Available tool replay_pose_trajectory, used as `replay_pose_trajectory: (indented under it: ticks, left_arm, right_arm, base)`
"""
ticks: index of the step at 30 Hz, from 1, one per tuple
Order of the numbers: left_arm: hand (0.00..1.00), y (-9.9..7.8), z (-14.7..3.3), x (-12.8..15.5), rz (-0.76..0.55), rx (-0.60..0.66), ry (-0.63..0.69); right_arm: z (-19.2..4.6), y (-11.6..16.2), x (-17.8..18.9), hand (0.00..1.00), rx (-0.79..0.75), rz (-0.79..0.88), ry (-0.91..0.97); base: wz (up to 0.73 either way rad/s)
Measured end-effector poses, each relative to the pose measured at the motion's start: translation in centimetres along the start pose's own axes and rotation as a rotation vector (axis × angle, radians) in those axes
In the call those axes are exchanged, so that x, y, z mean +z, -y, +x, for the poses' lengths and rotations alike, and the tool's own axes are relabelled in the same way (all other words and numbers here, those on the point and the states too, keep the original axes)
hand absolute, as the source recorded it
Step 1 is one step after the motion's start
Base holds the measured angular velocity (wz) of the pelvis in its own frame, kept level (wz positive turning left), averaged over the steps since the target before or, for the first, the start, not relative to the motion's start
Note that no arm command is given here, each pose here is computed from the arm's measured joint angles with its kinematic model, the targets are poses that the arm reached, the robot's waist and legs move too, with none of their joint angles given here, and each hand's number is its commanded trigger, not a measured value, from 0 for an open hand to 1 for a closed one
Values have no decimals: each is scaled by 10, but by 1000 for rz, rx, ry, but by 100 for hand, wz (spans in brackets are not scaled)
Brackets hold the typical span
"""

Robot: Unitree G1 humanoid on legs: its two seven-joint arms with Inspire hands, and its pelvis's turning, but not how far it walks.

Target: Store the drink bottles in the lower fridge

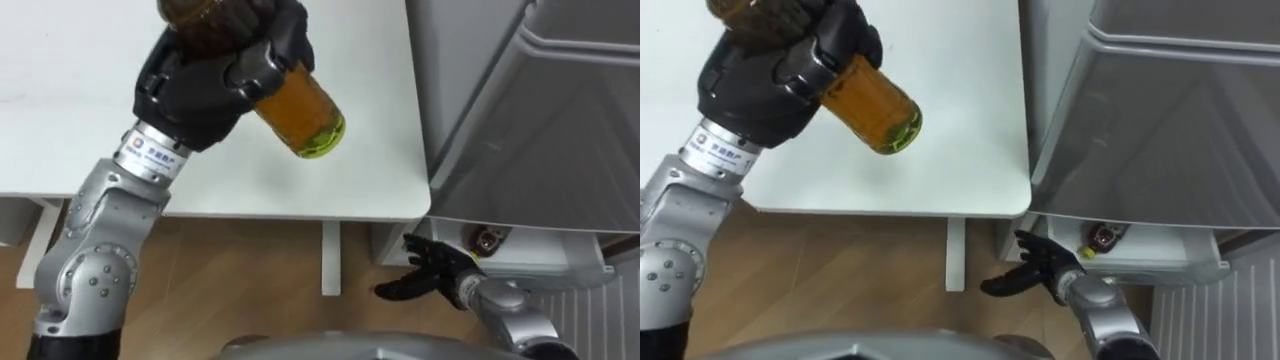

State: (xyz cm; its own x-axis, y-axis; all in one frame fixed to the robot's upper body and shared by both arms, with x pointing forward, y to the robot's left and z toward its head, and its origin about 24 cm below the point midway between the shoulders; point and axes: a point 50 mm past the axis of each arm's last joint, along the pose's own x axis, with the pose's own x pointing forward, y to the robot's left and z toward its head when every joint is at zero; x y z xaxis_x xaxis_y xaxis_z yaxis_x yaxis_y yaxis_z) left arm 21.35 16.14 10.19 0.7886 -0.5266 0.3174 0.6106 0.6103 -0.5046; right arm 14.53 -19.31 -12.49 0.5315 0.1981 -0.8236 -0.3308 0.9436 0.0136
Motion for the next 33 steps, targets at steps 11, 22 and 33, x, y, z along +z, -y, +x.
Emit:
replay_pose_trajectory:
  ticks: [11, 22, 33]
  left_arm:
    - [100, -15, -18, -68, -202, 82, -232]
    - [100, -18, -29, -91, -225, 108, -347]
    - [100, -18, -43, -116, -300, 96, -448]
  right_arm:
    - [-5, -16, 41, 0, 193, -77, 130]
    - [-12, -21, 50, 0, 349, -110, 156]
    - [-20, -29, 59, 0, 491, -151, 194]
  base:
    - [0]
    - [2]
    - [-3]
